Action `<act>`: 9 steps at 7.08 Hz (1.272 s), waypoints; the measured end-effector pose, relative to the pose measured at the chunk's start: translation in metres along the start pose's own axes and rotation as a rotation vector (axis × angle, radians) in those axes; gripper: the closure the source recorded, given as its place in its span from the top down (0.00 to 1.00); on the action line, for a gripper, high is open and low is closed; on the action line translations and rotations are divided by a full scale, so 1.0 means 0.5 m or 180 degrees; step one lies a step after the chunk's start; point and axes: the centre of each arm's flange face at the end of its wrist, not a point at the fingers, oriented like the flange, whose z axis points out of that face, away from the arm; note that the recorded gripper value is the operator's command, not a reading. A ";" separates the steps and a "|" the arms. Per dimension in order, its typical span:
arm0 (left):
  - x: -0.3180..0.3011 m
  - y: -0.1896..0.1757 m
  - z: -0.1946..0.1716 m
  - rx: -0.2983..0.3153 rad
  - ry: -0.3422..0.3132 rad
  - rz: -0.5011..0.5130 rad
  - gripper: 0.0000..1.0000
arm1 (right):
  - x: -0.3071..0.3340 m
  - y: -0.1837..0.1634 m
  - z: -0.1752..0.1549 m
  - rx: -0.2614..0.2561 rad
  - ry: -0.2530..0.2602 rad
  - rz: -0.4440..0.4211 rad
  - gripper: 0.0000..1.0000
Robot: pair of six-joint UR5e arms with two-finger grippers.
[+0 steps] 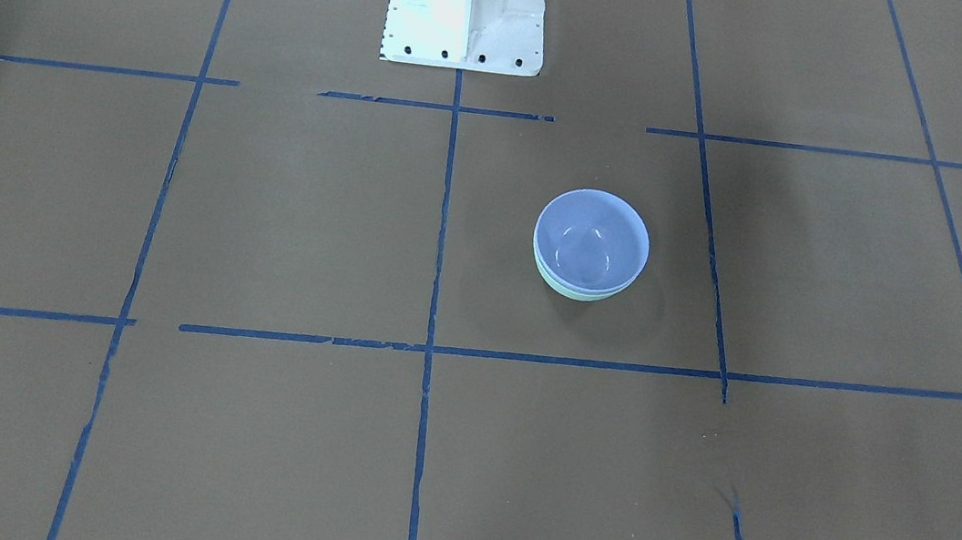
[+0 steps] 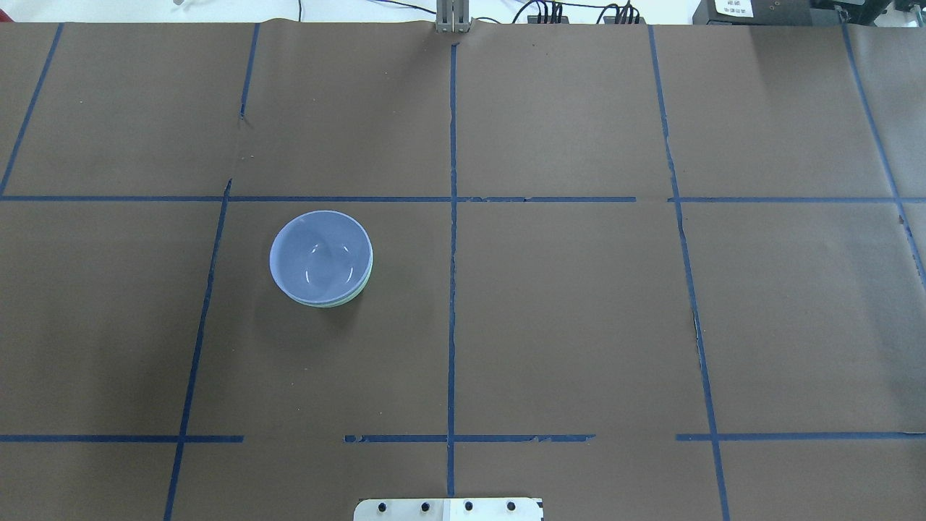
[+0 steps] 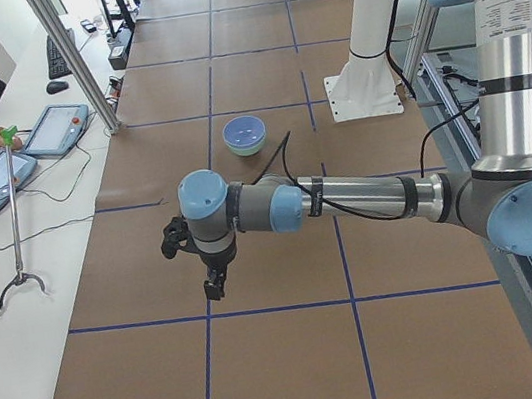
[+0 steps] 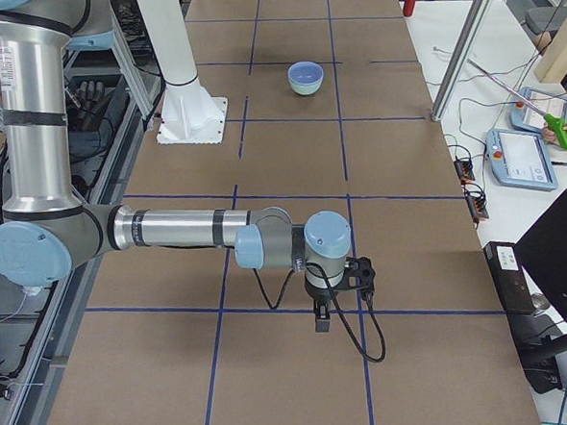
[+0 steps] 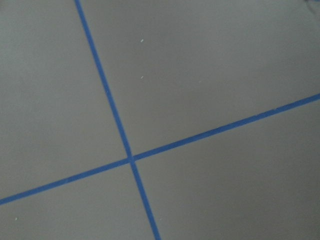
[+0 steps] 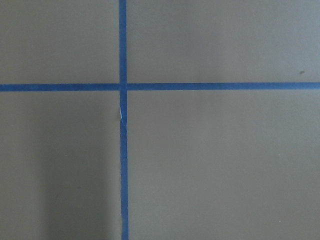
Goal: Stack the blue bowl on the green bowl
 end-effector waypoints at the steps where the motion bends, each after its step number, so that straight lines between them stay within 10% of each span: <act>1: -0.022 0.029 0.017 -0.0076 0.0006 -0.0107 1.00 | 0.000 0.000 0.000 0.0001 -0.0001 -0.0001 1.00; 9: -0.094 0.128 0.064 -0.0303 0.0059 -0.0477 1.00 | 0.000 0.000 0.000 -0.0001 -0.0001 0.0000 1.00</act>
